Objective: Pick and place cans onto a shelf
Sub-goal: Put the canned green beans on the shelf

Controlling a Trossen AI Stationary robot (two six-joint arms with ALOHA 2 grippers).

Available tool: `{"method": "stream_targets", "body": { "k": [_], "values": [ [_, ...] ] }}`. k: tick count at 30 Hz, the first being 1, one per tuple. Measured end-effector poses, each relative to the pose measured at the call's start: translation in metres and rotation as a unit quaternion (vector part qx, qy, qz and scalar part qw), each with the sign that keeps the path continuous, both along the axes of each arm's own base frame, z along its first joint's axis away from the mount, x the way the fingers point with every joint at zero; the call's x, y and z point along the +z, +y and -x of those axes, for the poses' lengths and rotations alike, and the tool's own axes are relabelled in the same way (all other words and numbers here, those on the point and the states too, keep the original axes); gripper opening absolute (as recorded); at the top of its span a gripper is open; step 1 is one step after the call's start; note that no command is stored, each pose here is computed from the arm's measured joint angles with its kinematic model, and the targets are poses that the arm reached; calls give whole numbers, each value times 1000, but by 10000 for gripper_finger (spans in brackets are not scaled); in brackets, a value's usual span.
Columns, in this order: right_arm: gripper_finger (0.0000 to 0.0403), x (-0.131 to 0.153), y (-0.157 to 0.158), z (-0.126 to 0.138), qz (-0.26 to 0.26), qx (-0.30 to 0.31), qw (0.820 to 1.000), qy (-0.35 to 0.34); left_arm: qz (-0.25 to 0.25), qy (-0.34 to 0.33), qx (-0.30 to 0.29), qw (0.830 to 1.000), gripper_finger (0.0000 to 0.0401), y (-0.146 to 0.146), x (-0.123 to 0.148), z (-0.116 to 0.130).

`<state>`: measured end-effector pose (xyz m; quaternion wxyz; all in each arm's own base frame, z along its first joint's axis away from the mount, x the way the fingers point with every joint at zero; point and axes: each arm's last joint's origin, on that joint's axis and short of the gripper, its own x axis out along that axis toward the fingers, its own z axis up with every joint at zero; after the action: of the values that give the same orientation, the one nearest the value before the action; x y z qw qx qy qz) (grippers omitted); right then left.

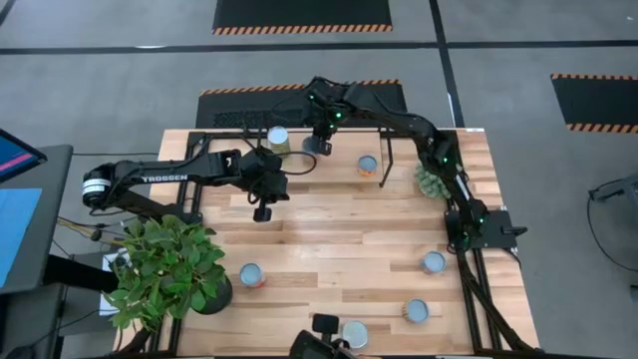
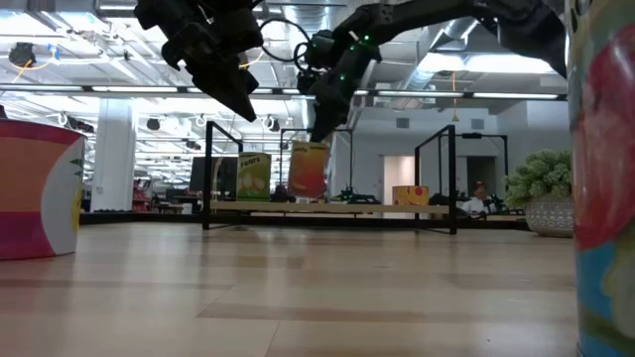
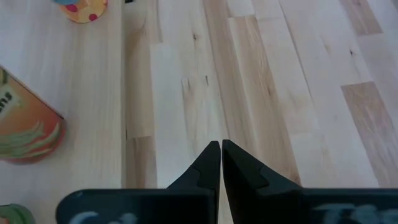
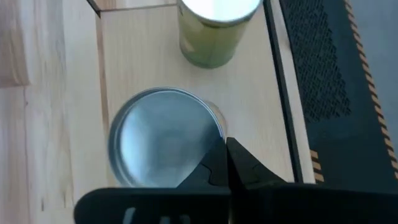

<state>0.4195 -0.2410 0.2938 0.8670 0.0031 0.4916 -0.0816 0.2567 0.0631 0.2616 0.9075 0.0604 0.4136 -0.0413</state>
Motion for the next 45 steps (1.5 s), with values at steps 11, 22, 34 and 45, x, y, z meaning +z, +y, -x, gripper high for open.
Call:
{"method": "stream_targets", "body": {
  "k": [11, 22, 34, 45],
  "values": [
    [10, -3, 0, -1, -6, 1, 1000, 3, -2, 1, -2, 1000, 6, 0, 0, 0],
    [30, -3, 5, -4, -8, 3, 1000, 1, -2, 1, -2, 1000, 6, 0, 0, 0],
    [54, -3, 3, -3, 0, 8, 1000, 3, 7, 15, 5, 1000, 6, 0, -2, 2],
    [83, -2, 3, -4, 12, 16, 1000, 2, 10, 21, 6, 1000, 6, -1, -3, 3]
  ]
}}
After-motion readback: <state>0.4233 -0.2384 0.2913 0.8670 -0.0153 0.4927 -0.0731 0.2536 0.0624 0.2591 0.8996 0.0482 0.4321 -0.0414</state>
